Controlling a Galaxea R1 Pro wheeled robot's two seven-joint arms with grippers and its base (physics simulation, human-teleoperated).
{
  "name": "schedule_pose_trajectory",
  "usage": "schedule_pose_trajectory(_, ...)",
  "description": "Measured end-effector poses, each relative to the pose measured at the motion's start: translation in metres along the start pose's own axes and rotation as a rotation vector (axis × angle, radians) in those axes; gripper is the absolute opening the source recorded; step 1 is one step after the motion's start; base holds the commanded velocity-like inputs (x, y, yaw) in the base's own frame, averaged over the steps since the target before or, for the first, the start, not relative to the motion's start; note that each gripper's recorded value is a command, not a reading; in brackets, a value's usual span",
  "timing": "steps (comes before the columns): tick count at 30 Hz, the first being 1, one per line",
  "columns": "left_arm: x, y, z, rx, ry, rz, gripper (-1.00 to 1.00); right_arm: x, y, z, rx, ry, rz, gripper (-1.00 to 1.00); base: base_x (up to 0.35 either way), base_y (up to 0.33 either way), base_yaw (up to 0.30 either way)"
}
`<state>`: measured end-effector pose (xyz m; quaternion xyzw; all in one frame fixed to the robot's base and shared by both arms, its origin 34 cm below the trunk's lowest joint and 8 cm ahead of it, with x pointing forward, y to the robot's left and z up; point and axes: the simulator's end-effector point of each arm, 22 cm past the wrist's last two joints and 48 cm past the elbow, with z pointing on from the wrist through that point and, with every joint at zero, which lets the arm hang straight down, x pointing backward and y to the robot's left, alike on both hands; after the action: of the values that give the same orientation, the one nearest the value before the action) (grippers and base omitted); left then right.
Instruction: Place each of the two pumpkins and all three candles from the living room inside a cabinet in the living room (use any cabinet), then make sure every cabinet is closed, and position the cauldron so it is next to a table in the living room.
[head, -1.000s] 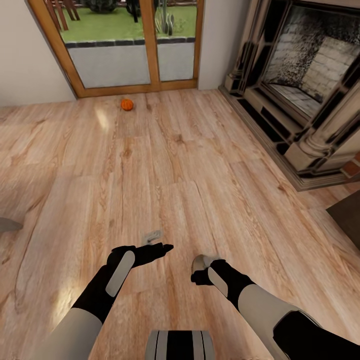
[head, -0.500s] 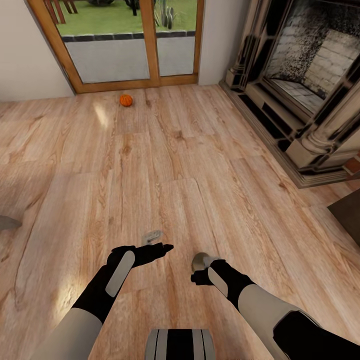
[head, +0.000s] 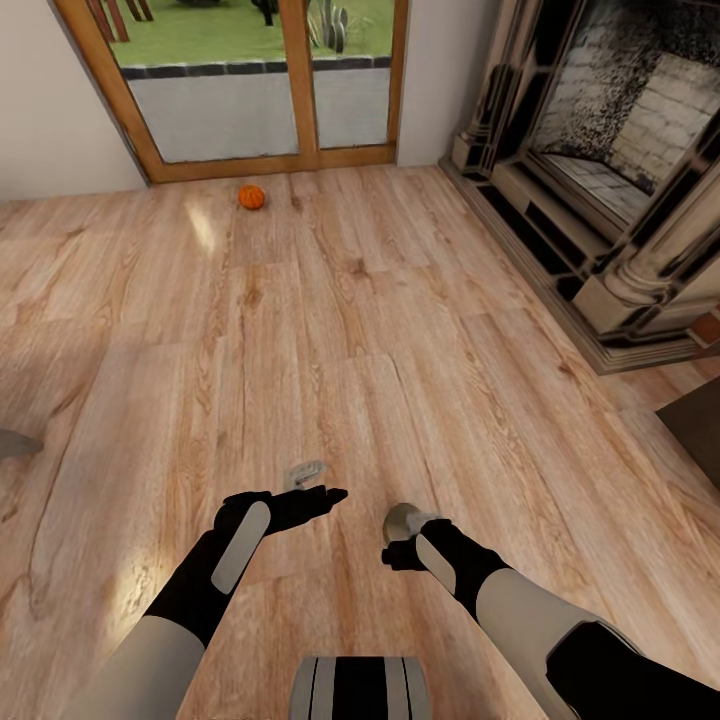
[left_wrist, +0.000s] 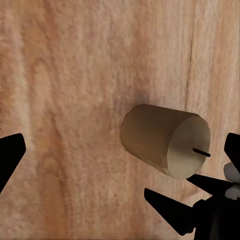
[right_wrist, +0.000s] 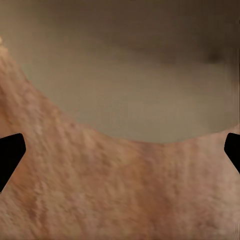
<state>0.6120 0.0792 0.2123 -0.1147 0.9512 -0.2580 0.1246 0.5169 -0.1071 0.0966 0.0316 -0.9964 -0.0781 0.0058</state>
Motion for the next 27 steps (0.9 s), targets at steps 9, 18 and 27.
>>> schedule_pose_trajectory(9, 0.0040, 0.0037, 0.0045, -0.001, 0.009, -0.008, 1.00, 0.0049, -0.0007, 0.0056, 0.000, 0.012, 0.003, 1.00, 0.000, 0.000, 0.000)
schedule_pose_trajectory(18, 0.0040, 0.0041, 0.0045, -0.003, 0.010, -0.008, 1.00, 0.0046, -0.0007, 0.0056, 0.000, 0.011, 0.003, 1.00, 0.009, 0.000, 0.000)
schedule_pose_trajectory(27, 0.0040, 0.0041, 0.0043, -0.002, 0.009, -0.008, 1.00, 0.0045, -0.0008, 0.0055, 0.000, 0.011, 0.003, 1.00, 0.188, 0.000, 0.000)
